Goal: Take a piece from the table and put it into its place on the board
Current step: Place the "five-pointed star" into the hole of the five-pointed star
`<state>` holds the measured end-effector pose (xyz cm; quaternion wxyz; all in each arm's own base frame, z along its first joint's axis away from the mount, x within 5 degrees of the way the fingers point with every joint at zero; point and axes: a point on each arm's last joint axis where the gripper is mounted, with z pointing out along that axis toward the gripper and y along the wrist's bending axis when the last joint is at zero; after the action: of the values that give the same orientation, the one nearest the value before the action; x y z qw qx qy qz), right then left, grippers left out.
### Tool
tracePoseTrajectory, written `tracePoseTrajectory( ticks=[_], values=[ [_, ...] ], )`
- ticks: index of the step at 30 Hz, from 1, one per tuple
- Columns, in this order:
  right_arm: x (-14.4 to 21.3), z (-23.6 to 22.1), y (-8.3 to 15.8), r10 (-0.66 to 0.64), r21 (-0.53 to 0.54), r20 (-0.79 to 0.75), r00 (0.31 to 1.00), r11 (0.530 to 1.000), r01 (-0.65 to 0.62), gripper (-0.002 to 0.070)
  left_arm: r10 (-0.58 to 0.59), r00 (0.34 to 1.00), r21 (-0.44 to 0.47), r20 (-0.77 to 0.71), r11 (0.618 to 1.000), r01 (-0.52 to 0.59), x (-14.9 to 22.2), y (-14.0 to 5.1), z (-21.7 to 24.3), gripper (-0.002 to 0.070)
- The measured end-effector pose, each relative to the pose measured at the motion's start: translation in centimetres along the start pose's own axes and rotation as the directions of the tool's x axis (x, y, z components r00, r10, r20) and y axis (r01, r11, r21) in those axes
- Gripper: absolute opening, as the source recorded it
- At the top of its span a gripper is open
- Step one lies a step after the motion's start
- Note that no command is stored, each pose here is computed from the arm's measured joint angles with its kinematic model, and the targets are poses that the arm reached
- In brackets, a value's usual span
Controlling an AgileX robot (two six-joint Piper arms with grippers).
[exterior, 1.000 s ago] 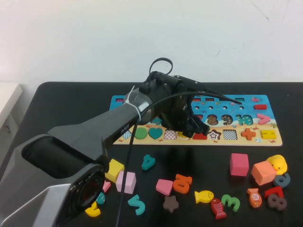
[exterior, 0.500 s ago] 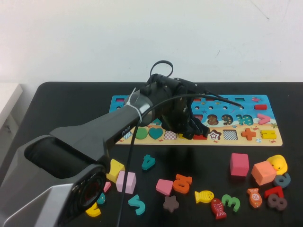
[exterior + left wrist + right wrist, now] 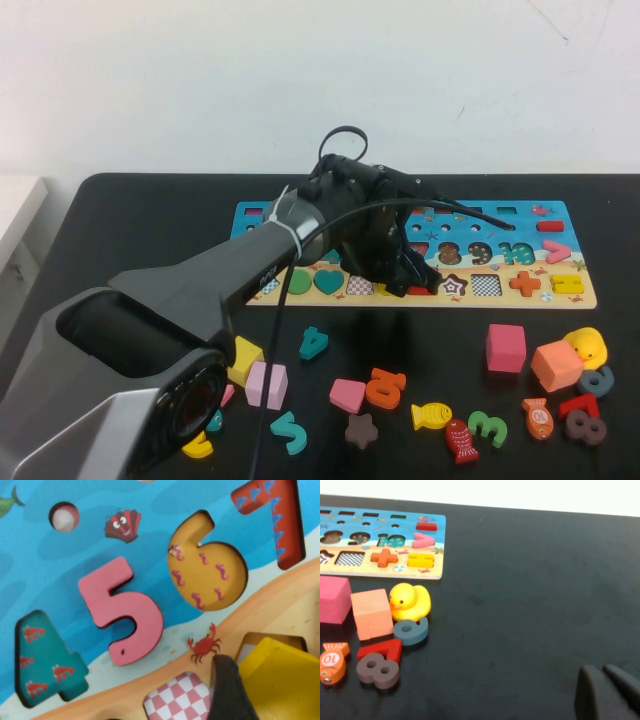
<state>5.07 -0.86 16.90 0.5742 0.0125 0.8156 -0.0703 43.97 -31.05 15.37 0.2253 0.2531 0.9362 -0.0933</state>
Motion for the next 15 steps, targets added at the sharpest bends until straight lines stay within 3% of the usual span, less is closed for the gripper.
tracePoseTrajectory(
  ticks=[15],
  values=[
    [0.0, 0.0, 0.0, 0.0, 0.0, 0.0, 1.0, 1.0, 0.0, 0.0019, 0.1, 0.995, -0.042, -0.026, 0.994, -0.101, -1.7, 0.2, -2.8, 0.034]
  ],
)
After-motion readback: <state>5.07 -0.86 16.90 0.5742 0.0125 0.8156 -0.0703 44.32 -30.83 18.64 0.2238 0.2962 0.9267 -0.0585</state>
